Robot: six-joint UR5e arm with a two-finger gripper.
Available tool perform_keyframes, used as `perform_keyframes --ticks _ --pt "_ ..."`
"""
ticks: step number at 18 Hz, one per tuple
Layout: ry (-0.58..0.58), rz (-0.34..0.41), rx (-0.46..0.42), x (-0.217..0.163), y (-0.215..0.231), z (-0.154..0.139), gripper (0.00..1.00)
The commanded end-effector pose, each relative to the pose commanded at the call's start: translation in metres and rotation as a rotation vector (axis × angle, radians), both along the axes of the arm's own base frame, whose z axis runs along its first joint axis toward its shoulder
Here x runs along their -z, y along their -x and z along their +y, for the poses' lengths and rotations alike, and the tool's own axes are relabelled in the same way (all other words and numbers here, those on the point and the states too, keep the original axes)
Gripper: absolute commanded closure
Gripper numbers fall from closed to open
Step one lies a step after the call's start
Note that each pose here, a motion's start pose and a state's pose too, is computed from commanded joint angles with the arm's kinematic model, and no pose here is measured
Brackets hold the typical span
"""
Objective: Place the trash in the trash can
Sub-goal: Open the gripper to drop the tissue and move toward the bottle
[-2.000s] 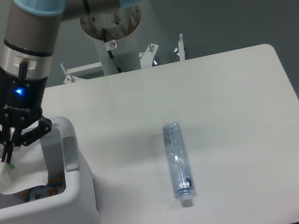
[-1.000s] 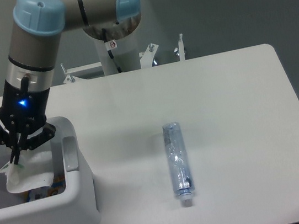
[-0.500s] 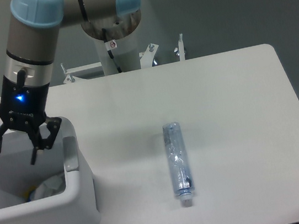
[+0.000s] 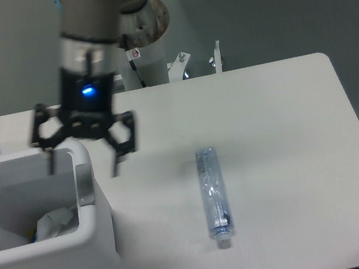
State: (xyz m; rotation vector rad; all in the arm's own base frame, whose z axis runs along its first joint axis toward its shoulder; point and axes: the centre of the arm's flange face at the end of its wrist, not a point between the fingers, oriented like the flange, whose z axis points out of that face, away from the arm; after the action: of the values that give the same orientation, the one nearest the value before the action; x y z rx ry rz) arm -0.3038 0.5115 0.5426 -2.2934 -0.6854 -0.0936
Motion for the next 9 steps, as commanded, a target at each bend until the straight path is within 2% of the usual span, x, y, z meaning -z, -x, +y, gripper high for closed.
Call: perform_keyframes --ticks 5,9 --pt "0.002 0.027 -0.112 -0.003 0.066 -0.045 0.0" --pt "0.023 0.081 -0.099 -0.003 0.091 -0.066 0.0"
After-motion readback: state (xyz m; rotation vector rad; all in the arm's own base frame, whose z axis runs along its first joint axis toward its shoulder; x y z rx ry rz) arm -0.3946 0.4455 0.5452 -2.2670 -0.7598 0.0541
